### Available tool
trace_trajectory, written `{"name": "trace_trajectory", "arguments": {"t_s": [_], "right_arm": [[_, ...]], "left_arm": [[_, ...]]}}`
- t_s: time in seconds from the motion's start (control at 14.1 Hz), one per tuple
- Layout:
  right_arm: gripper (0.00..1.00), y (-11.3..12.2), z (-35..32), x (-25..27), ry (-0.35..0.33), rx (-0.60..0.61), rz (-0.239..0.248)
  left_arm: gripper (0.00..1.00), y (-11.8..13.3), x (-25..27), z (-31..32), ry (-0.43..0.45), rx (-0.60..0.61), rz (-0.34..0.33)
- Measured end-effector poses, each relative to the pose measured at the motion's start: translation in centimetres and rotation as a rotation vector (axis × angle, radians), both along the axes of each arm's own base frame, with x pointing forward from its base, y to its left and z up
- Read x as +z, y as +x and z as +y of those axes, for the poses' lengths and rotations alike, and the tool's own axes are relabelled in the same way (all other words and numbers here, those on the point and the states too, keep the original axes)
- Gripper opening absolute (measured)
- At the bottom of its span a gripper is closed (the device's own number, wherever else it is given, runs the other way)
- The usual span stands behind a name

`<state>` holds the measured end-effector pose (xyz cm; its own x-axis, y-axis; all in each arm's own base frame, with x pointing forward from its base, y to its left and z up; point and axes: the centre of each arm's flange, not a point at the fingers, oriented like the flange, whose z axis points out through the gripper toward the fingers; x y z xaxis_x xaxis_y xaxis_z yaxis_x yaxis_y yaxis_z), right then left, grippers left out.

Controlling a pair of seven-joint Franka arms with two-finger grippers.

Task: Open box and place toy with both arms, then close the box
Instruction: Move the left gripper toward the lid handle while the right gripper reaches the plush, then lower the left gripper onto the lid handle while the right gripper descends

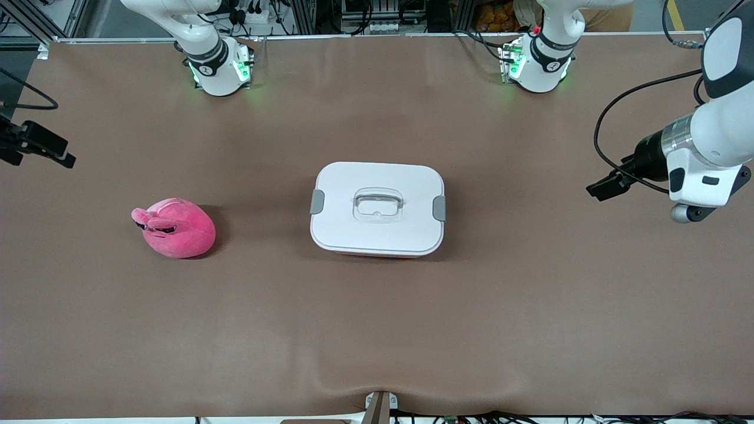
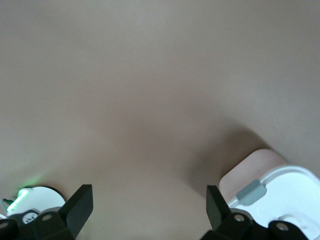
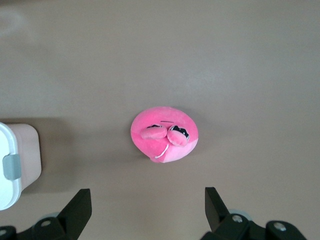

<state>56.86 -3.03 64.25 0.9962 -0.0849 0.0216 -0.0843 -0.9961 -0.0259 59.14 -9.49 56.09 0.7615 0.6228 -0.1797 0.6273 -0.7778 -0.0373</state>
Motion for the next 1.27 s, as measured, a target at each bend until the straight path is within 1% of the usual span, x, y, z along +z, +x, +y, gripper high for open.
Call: {"name": "trace_trajectory", "arguments": {"t_s": [0.21, 0.28, 0.42, 0.5, 0.64, 0.92, 1.13, 1.27], "right_arm": [[1.00, 1.9, 0.8, -2.9, 0.000, 0.015, 0.026], [1.00, 3.0, 1.3, -4.1, -0.001, 0.024, 0.016], [1.00, 5.2, 2.5, -6.3, -0.003, 0.043, -0.025], [1.00, 6.0, 2.9, -7.1, -0.004, 0.047, -0.041], [1.00, 7.1, 3.2, -8.6, -0.005, 0.052, -0.054], [1.00, 10.3, 6.1, -12.8, -0.008, 0.096, -0.120], [1.00, 12.8, 6.8, -16.1, -0.011, 0.103, -0.199], [1.00, 13.5, 6.9, -17.6, -0.012, 0.108, -0.207]], "left_arm": [[1.00, 0.0, 0.0, -1.9, 0.013, 0.085, -0.010], [1.00, -0.1, -0.1, -3.0, 0.020, 0.115, -0.006], [1.00, -0.2, -0.7, -5.4, 0.031, 0.170, -0.005], [1.00, -0.1, -1.1, -6.4, 0.037, 0.204, -0.005], [1.00, -0.1, -1.7, -8.3, 0.047, 0.268, -0.005], [1.00, -0.4, -2.6, -11.7, 0.059, 0.370, -0.009], [1.00, -0.1, -3.5, -13.8, 0.056, 0.434, -0.025], [1.00, -0.2, -4.0, -15.5, 0.051, 0.484, -0.037]]}}
